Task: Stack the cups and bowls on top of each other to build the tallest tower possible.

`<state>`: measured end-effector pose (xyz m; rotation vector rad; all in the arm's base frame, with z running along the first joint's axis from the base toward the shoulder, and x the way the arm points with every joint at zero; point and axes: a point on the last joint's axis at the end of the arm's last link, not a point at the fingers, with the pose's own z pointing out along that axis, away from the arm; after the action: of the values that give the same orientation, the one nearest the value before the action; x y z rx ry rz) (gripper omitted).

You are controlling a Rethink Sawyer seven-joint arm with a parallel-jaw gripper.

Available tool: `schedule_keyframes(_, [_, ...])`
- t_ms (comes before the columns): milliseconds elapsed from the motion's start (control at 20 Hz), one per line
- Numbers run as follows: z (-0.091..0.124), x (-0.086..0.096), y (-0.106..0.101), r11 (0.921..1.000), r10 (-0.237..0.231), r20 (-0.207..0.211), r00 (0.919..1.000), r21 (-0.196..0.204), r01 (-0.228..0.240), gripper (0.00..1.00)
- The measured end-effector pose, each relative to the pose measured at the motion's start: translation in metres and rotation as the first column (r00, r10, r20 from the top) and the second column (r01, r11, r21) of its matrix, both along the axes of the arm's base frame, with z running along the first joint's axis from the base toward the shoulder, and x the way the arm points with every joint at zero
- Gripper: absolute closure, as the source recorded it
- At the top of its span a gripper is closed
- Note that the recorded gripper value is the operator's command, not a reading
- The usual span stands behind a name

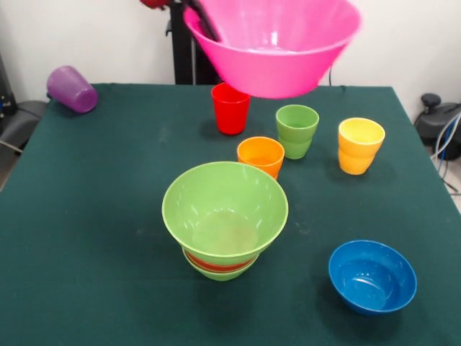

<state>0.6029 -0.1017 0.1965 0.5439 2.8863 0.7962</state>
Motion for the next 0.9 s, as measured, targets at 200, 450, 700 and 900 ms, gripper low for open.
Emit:
schedule_keyframes(200, [0.002, 0.024, 0.033, 0.9989, 0.044, -0.005, 0.9990, 0.015, -0.044, 1.00])
schedule_keyframes(450, [0.004, 0.051, 0.067, 0.9962, 0.080, -0.003, 0.9968, 0.036, -0.080, 1.00])
schedule_keyframes(700, [0.001, 0.075, 0.085, 0.9948, 0.081, 0.001, 0.9967, 0.062, -0.081, 1.00])
schedule_keyframes(900, [-0.006, 0.093, 0.090, 0.9928, 0.092, -0.009, 0.9957, 0.078, -0.091, 1.00])
